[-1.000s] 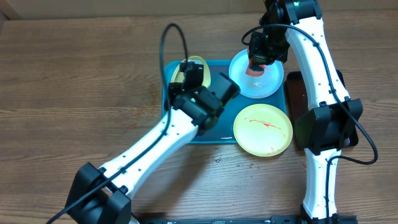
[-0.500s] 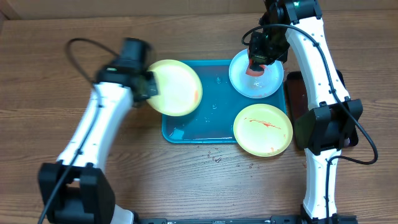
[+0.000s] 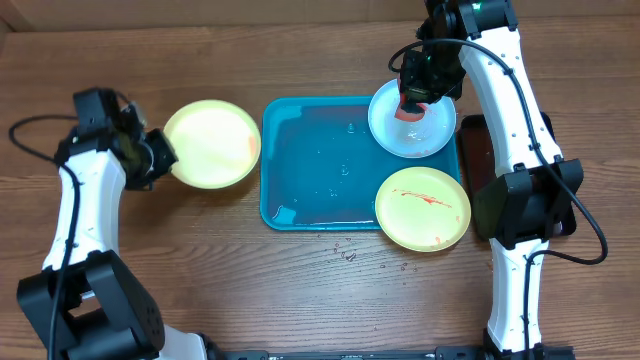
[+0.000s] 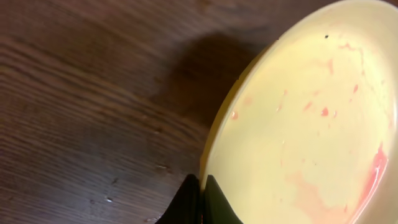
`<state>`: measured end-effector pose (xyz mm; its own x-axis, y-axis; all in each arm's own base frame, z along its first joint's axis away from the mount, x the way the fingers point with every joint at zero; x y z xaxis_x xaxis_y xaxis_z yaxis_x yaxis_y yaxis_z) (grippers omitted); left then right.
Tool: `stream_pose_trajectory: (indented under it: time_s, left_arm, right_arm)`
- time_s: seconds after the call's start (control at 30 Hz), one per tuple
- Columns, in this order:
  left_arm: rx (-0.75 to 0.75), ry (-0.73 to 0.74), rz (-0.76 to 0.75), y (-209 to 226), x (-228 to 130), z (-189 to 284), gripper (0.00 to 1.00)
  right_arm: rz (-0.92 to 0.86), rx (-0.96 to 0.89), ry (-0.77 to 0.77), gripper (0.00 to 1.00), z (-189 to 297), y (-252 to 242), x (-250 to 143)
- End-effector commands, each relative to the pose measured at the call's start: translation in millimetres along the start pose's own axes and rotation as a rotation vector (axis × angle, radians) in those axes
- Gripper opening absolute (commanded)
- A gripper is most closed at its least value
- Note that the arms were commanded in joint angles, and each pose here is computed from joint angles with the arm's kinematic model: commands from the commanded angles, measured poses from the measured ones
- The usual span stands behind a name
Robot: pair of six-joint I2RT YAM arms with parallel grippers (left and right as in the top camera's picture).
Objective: Clean dirty plates on tray and stack at the side
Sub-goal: 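Carry the yellow plate left and lower it onto the table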
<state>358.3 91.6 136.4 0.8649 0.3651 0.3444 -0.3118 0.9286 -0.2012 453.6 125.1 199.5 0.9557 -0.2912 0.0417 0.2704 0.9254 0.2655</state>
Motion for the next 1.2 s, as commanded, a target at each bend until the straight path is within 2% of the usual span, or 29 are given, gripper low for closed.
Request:
stream_pose_trajectory:
  time_s: [0.0, 0.37, 0.57, 0.6, 0.7, 0.8, 1.03, 1.17]
  left_arm:
    - [0.023, -0.009, 0.074, 12.9, -10.7, -11.2, 0.04]
    - [0.157, -0.142, 0.171, 40.5, -17.1, -42.6, 0.04]
    - [0.155, -0.119, 0.173, 42.2, -27.5, -55.5, 0.06]
    - [0.152, -0.11, 0.174, 42.2, -29.4, -57.9, 0.14]
    - [0.137, -0.079, 0.168, 40.0, -34.3, -66.7, 0.5]
    - [0.133, -0.073, 0.115, 34.7, -33.7, -67.3, 0.66]
    - [0.153, -0.054, -0.032, -4.9, 3.9, -28.4, 0.74]
    - [0.113, -0.1, -0.152, -64.2, 31.5, 7.6, 0.74]
  right_arm:
    - [0.014, 0.027, -0.056, 0.04, 21.3, 4.2, 1.8]
    - [0.012, 0.021, -0.045, 0.04, 21.2, 3.0, -0.3]
    - [0.012, 0.021, -0.047, 0.04, 21.2, 3.1, 0.0]
    - [0.012, 0.021, -0.047, 0.04, 21.2, 3.1, 0.0]
    - [0.013, 0.023, -0.05, 0.04, 21.3, 3.5, 0.7]
    - [0.014, 0.025, -0.054, 0.04, 21.3, 3.9, 1.4]
    - [0.006, 0.03, -0.063, 0.04, 24.2, 1.0, 4.5]
    - [-0.014, 0.049, -0.08, 0.04, 35.8, -5.9, 8.2]
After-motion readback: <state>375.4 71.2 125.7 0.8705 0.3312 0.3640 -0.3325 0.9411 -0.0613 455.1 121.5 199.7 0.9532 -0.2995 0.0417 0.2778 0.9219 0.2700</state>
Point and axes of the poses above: each gripper's point midway between its finger pads, its own z axis back along the fingers, its own y axis along the line the jaws close on, x = y × z, the point moved 4 cm from there along z, back along the fingers, and after that the axes turned 9 degrees about -z, right-handed, at the moved point
